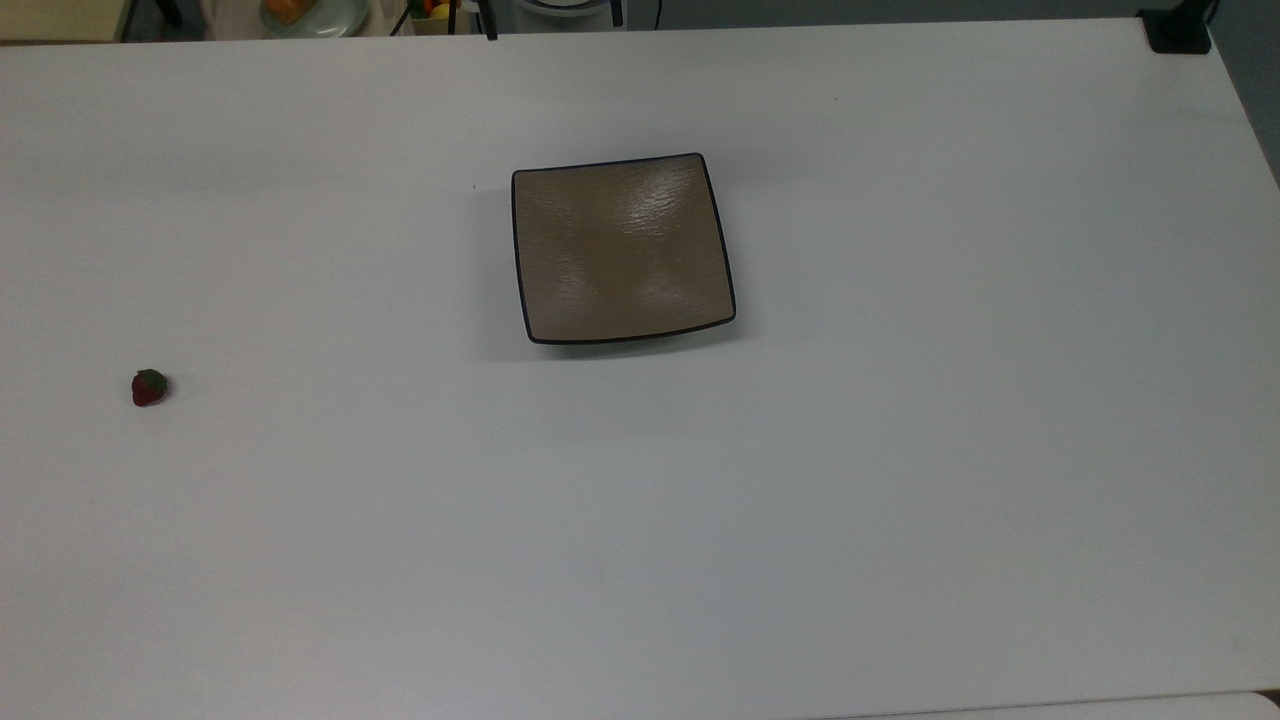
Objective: Strawberries on a ceramic plate
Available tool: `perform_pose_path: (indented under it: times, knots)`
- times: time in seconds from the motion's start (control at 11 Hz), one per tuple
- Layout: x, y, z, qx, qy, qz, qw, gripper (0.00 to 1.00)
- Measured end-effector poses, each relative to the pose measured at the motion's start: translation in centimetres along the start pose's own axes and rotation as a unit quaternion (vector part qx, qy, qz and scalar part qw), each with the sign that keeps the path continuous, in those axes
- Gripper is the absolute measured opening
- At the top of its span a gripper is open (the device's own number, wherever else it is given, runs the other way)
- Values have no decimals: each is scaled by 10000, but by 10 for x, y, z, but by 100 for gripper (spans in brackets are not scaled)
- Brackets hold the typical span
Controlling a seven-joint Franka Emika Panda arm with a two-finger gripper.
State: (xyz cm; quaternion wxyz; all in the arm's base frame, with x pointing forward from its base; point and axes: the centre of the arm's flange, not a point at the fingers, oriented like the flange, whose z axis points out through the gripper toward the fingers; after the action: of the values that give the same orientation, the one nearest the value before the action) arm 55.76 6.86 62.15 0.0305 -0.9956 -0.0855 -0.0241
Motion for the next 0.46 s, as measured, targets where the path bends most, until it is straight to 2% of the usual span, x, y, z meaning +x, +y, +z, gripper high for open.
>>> perform_pose_path:
  times: [0.46]
  knots:
    - [3,4,5,-1,-42,32,10000,100]
